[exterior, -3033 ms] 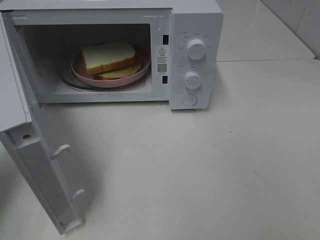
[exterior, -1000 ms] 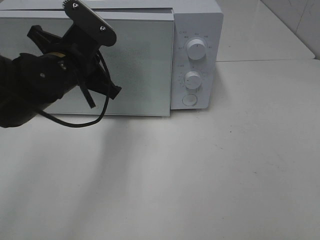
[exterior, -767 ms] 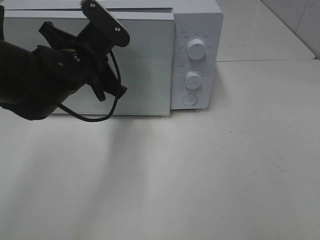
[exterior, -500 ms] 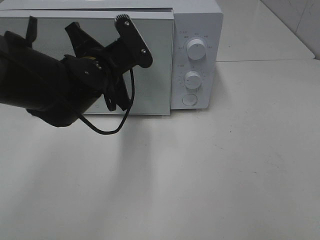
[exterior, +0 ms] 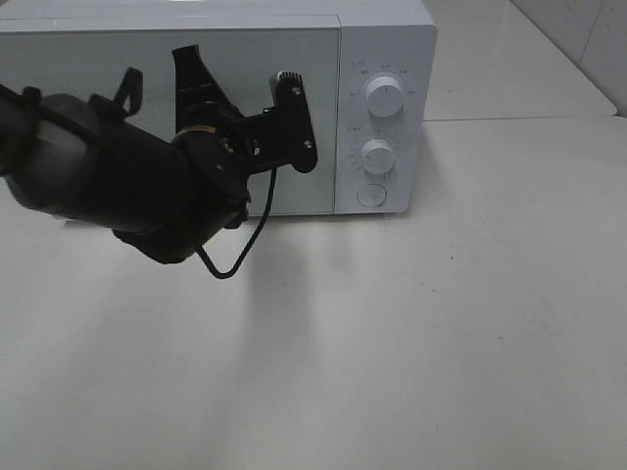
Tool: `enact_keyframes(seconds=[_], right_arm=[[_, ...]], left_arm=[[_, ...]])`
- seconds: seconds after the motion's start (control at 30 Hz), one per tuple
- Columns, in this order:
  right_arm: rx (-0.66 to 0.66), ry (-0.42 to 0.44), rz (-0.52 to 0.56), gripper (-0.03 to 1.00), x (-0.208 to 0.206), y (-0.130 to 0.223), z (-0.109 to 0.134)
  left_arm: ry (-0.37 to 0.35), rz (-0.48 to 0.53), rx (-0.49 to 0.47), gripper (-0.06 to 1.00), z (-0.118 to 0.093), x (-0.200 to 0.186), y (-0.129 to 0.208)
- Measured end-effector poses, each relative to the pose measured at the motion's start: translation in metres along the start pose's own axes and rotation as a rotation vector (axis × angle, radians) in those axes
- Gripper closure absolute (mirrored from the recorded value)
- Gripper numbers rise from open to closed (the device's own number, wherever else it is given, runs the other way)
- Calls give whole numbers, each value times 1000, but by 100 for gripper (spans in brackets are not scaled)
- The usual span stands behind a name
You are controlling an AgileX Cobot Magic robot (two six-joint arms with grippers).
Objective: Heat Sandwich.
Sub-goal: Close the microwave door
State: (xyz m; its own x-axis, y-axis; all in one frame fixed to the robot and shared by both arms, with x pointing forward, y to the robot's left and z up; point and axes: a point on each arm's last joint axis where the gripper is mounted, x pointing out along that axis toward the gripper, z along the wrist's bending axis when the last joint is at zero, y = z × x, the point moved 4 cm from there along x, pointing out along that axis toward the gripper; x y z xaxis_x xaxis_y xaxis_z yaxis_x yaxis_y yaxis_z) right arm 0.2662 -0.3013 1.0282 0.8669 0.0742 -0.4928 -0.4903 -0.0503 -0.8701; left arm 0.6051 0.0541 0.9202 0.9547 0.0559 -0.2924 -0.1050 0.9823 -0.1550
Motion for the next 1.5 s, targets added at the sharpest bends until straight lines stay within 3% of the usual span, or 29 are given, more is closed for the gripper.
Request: enact_keyframes(seconds=[0.1,0.77,0.9,1.0,1.03,1.1,1.2,1.33,1.43,1.5], right_arm=[[0,0,0,37,0,0,0],[0,0,0,37,0,0,0],[0,0,0,37,0,0,0],[0,0,0,37,0,0,0],[0,0,0,37,0,0,0],[0,0,0,37,0,0,0],[0,0,0,37,0,0,0],[0,0,0,37,0,0,0],[0,0,0,37,0,0,0],[0,0,0,37,0,0,0]], left_arm=[[-3,20,65,94,-8,4,-6],[12,53,26,94,-11,0,-11],[52,82,-63,94,-8,-3,-10],[140,77,-208,94,4,-9,-11],[140,77,-208,94,4,-9,-11],[203,65,-337,94,18,-18,-13],[244,36,-407,94,26,-26,-17],[322,-89,-520,94,43,-47,-31],[347,-117,-566,94,46,-53,-33],[405,-149,-658,94,44,-64,-34]])
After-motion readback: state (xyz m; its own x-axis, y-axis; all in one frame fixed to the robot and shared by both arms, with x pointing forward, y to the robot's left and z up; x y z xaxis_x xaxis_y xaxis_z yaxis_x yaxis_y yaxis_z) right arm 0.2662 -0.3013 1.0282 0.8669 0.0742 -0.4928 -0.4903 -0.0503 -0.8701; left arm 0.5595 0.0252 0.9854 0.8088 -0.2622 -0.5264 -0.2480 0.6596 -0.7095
